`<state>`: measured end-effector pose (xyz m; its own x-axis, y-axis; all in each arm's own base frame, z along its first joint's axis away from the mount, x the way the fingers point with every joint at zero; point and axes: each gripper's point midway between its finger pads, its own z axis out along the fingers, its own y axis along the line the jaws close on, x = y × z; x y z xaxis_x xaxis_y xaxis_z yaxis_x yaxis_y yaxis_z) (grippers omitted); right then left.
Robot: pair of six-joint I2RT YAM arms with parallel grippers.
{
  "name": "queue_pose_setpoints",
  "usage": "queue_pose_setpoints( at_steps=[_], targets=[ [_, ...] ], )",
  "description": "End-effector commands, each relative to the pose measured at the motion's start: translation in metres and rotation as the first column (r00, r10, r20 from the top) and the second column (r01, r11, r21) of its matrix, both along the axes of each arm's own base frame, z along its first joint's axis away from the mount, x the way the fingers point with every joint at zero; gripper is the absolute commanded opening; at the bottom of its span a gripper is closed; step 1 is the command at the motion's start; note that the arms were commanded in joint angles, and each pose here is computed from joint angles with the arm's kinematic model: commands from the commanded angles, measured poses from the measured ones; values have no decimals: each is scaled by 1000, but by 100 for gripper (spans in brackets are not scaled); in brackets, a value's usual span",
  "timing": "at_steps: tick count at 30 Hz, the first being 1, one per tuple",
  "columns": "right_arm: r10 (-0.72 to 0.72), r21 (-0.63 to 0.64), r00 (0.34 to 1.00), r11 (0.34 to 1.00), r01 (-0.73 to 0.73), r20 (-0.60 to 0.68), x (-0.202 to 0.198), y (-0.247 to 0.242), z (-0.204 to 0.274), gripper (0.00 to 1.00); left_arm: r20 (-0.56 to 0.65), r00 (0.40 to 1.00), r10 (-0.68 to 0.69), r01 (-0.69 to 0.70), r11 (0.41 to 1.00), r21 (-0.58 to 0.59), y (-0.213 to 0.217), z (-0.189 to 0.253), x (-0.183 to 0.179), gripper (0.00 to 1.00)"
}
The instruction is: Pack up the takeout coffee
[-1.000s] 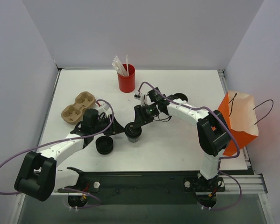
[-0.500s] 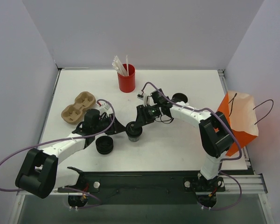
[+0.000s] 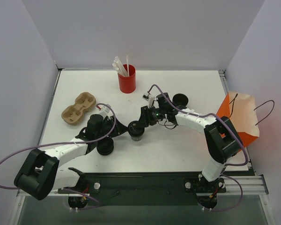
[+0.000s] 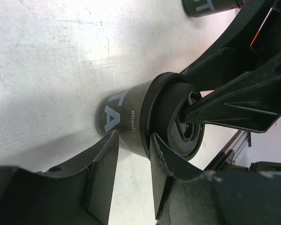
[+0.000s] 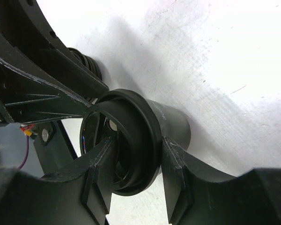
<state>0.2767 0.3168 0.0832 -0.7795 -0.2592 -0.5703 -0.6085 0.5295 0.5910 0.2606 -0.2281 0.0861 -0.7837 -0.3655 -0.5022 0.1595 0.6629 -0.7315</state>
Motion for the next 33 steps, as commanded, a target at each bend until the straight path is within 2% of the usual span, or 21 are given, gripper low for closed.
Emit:
queue_pose_setpoints(
  at_steps=[1,5,9,11,13,14,15,19,22,23,24,29,33],
  targets=[
    [-35,-296,990,955,-7,-137,-46,-45,-99,29,-314,946,80,18,954,298,41,-110,-59,42],
    [-21,-304,990,952,-21,-136,-52,-50,-106,29,-343,934,101,15,948,317,48,-124,-73,42],
    [3,-282,993,959,-37,-121,-52,-46,-101,29,-336,941,51,38,967,253,35,-111,-73,43],
    [15,-277,994,960,-45,-110,-49,-45,-96,29,-248,968,-22,57,989,134,16,-78,-61,45],
    [34,-282,995,958,-59,-92,-46,-46,-93,29,-126,983,-134,133,991,-13,-7,-24,-46,49],
    [48,-279,995,958,-71,-91,-44,-44,-89,29,-75,983,-169,167,986,-21,-11,-8,-40,50],
    [71,-275,994,957,-90,-79,-43,-43,-87,29,8,974,-228,229,972,-62,-22,28,-28,50],
    [98,-278,991,953,-119,-88,-38,-40,-80,29,101,945,-311,314,949,-20,-23,60,-13,51],
    [101,-276,990,953,-124,-93,-35,-37,-76,29,116,936,-333,342,937,-66,-17,64,-9,54],
    [102,-278,990,952,-126,-96,-34,-37,-76,30,122,937,-328,338,937,-81,-15,65,-8,60],
    [103,-274,990,953,-125,-92,-33,-36,-73,29,137,935,-326,339,937,-84,-13,67,-7,62],
    [111,-278,990,952,-130,-83,-31,-36,-69,29,119,949,-293,296,955,-8,-4,59,4,62],
    [116,-277,990,952,-133,-76,-29,-35,-65,29,106,951,-291,293,956,-3,-4,52,7,61]
  ],
)
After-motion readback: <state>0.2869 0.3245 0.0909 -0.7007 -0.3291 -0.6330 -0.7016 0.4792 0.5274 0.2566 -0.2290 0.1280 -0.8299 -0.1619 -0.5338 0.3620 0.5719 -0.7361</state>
